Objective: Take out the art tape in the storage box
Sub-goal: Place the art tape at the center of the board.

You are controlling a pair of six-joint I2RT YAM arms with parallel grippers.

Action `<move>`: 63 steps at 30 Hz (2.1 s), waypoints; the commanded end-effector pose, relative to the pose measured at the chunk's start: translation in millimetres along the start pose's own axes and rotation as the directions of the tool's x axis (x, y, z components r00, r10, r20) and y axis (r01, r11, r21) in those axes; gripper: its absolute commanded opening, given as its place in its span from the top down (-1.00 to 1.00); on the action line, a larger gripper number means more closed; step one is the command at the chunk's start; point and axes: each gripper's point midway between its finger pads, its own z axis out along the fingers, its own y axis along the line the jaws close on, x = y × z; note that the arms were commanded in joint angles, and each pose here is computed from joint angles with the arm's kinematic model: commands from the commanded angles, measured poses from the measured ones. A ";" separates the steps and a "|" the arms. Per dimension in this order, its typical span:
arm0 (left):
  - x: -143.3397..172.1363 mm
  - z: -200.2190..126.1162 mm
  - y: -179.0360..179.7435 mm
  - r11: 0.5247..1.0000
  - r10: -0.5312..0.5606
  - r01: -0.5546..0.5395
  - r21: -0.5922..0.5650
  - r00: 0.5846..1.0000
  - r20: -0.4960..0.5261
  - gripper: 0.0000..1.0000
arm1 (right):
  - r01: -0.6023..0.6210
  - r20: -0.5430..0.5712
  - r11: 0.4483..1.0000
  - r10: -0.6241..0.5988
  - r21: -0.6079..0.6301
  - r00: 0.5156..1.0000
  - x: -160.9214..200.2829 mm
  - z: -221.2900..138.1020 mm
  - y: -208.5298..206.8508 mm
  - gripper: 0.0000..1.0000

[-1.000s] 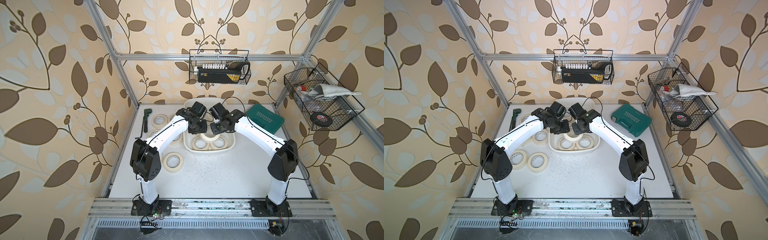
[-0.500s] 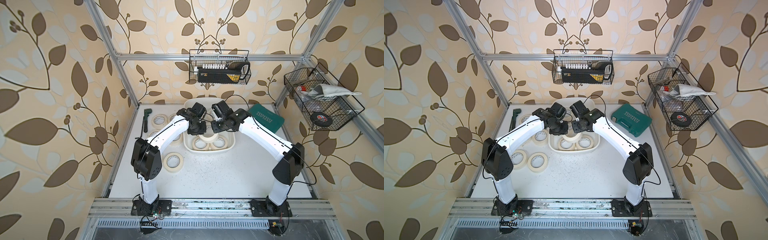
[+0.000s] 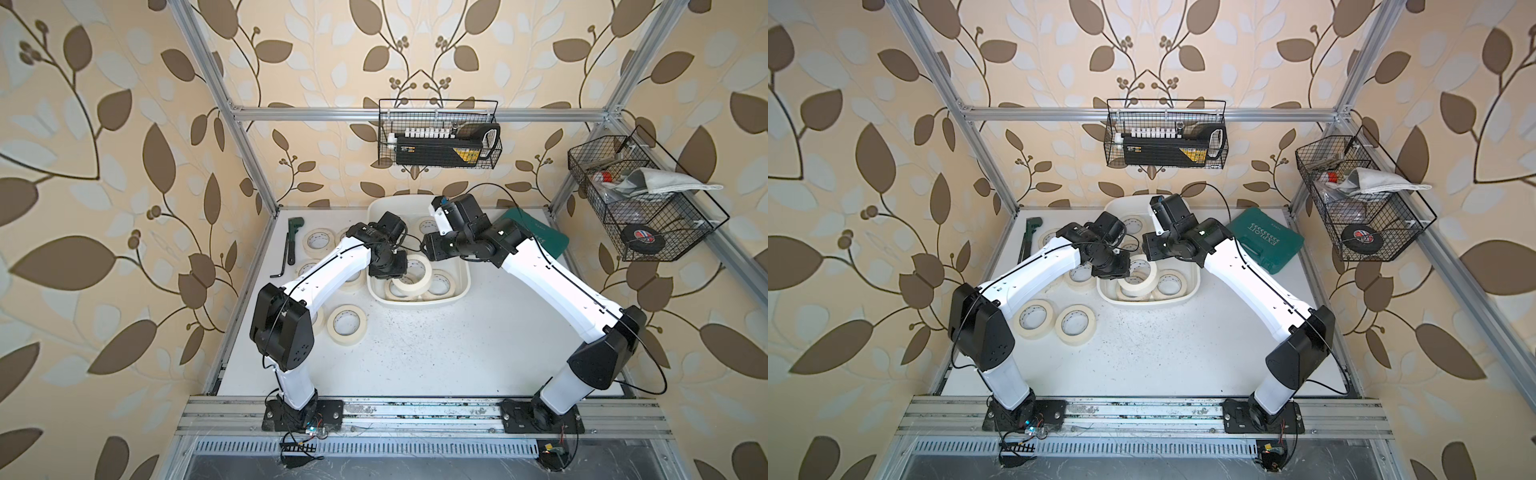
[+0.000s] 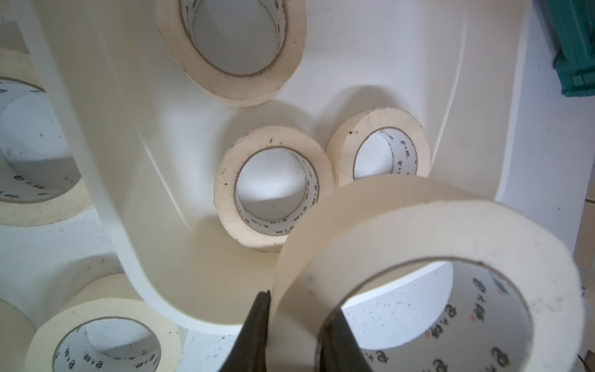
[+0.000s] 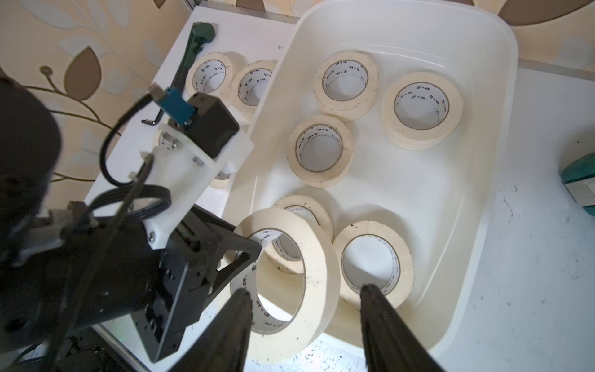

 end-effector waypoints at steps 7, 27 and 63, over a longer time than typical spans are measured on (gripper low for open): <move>49.1 -27.8 -20.5 0.982 0.147 -0.150 0.115 0.989 0.033 0.98 | -0.090 0.045 0.995 0.092 -0.034 0.995 -8.6 -15.6 -22.0 -0.14; 132.2 39.8 25.1 0.970 0.228 -0.236 -0.063 0.967 -0.117 1.00 | -0.127 -0.049 0.992 0.127 -0.009 0.991 11.6 14.8 -37.6 -0.15; 132.8 75.5 97.5 0.895 0.072 -0.100 -0.435 0.994 -0.081 0.63 | -0.141 -0.146 0.990 0.140 0.003 0.979 27.4 45.2 -41.7 -0.15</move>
